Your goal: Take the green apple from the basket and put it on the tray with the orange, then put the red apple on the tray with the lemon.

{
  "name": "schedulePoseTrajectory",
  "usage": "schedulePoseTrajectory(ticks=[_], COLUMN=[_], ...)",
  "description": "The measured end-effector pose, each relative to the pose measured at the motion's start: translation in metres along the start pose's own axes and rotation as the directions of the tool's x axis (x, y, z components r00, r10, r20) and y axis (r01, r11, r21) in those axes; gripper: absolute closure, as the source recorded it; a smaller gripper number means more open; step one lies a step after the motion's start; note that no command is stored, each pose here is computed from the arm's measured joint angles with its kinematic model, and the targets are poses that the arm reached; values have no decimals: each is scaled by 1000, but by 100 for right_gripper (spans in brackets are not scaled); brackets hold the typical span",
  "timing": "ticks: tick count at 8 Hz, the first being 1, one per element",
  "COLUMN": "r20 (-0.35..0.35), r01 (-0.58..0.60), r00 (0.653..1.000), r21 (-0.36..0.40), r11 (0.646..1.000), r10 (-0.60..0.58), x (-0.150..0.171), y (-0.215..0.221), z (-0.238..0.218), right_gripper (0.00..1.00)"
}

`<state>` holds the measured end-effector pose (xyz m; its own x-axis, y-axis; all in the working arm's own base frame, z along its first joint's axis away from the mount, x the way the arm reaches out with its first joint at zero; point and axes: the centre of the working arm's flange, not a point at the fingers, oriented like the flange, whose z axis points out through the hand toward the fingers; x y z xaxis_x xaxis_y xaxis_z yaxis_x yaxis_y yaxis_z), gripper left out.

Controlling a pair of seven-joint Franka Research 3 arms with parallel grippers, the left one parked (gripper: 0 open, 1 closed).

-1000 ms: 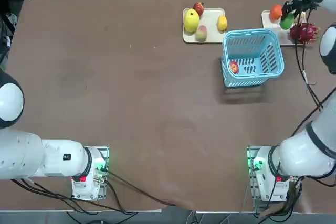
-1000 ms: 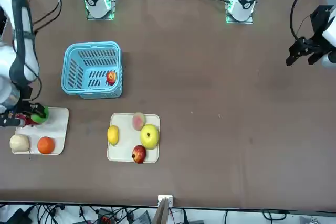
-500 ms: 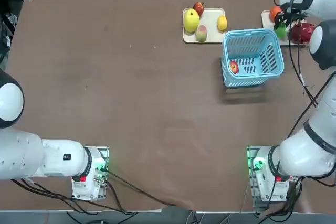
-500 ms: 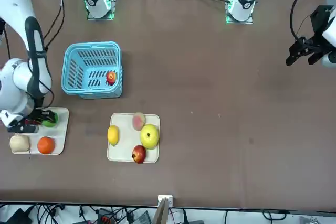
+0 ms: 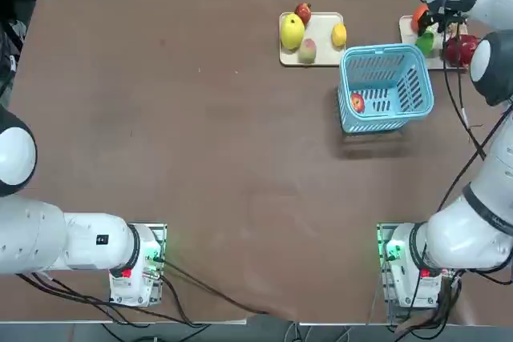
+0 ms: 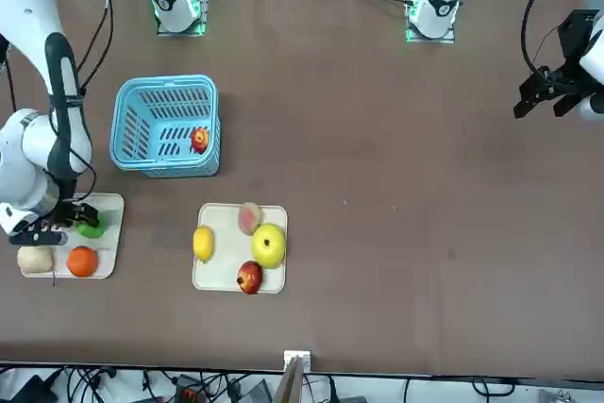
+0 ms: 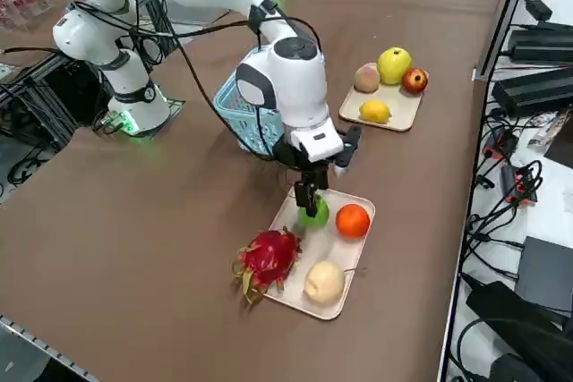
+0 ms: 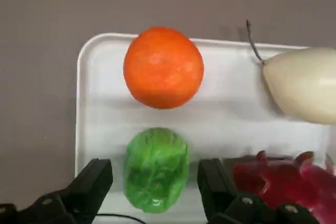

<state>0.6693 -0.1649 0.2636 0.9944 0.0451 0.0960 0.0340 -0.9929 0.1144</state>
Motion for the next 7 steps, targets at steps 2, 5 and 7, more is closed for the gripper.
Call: schedulePoseTrajectory(ticks=[2, 5, 7], r20=[16, 109, 148], r01=[3, -55, -102], r00=[1000, 993, 986], r21=[26, 128, 168], r11=[1000, 990, 980], r10=[-3, 41, 77], x=[6, -3, -25], y=[-3, -45, -102], z=[-36, -158, -228], right_gripper=[0, 2, 3])
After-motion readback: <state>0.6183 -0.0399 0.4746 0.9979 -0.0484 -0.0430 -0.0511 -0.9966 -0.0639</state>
